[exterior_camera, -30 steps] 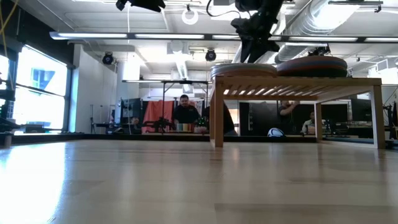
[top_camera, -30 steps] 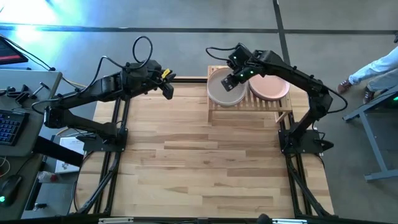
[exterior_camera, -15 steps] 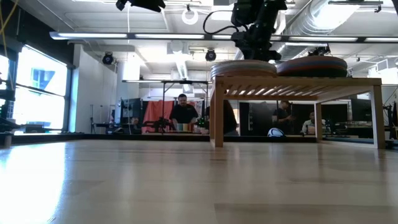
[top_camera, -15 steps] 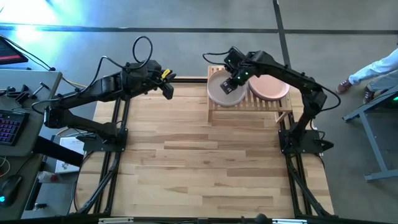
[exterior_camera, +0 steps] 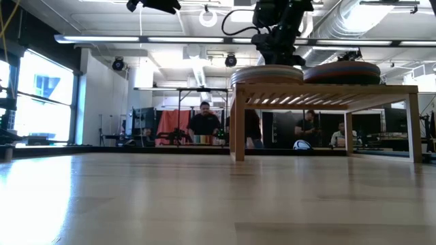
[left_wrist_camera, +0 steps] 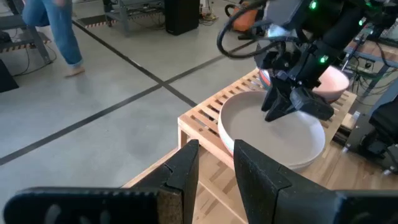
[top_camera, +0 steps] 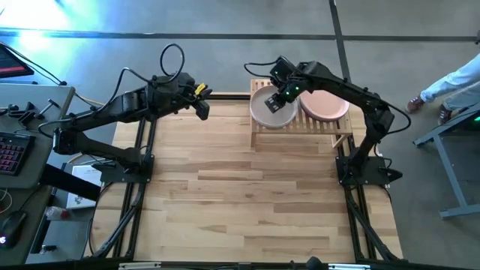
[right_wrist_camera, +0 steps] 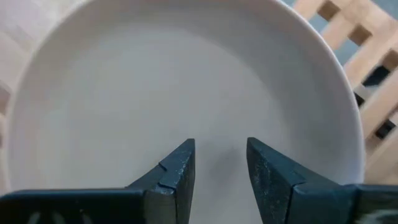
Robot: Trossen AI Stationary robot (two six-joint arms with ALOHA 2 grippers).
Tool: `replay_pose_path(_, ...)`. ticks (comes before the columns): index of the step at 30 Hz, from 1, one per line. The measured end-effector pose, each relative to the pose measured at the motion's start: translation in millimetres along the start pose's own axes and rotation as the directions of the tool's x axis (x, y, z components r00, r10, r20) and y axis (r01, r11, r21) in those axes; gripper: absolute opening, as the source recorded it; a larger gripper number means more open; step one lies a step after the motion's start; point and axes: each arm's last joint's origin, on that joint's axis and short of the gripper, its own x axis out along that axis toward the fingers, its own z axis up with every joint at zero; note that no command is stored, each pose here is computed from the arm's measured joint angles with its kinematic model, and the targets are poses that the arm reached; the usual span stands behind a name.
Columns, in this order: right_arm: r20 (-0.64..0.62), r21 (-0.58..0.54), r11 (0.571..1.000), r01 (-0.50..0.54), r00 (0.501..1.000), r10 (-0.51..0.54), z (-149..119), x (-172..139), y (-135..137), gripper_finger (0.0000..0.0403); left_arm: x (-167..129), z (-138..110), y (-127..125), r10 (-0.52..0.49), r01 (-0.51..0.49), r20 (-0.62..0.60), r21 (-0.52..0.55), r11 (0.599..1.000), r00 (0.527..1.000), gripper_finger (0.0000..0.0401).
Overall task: Place and stack plates onto a shelf
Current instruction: Stack the grey plate on top of the light orange plate on the shelf, then return to Home Position
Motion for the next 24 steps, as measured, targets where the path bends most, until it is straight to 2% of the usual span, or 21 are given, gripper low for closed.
replay_pose_path(4, 0.045, -0.027, 0.998, -0.049, 0.998, 0.050, 2.3, -5.9, 1.8, 0.0121, -0.1, -5.0, 1.3, 0.012, -0.011, -0.048, 0.025, 1.000, 0.999, 0.0090)
replay_pose_path(10, 0.150, -0.140, 0.976, -0.168, 0.971, 0.188, -4.6, -41.5, 7.3, 0.0121, -1.6, -15.9, 4.5, 0.042, -0.038, -0.151, 0.027, 0.999, 0.988, 0.0090)
replay_pose_path(15, 0.263, -0.298, 0.943, -0.148, 0.937, 0.230, -23.2, -83.3, 16.4, 0.0121, -2.6, -30.3, 6.0, 0.042, -0.046, -0.174, -0.019, 0.999, 0.984, 0.0090)
replay_pose_path(19, 0.353, -0.355, 0.929, -0.107, 0.905, 0.239, -42.4, -113.4, 27.8, 0.0121, -5.6, -47.0, 6.7, 0.030, -0.041, -0.190, -0.053, 0.998, 0.981, 0.0090)
replay_pose_path(24, 0.415, -0.444, 0.892, -0.082, 0.864, 0.286, -60.8, -125.4, 41.9, 0.0121, -14.9, -67.0, 8.2, 0.004, -0.018, -0.170, -0.080, 0.997, 0.985, 0.0090)
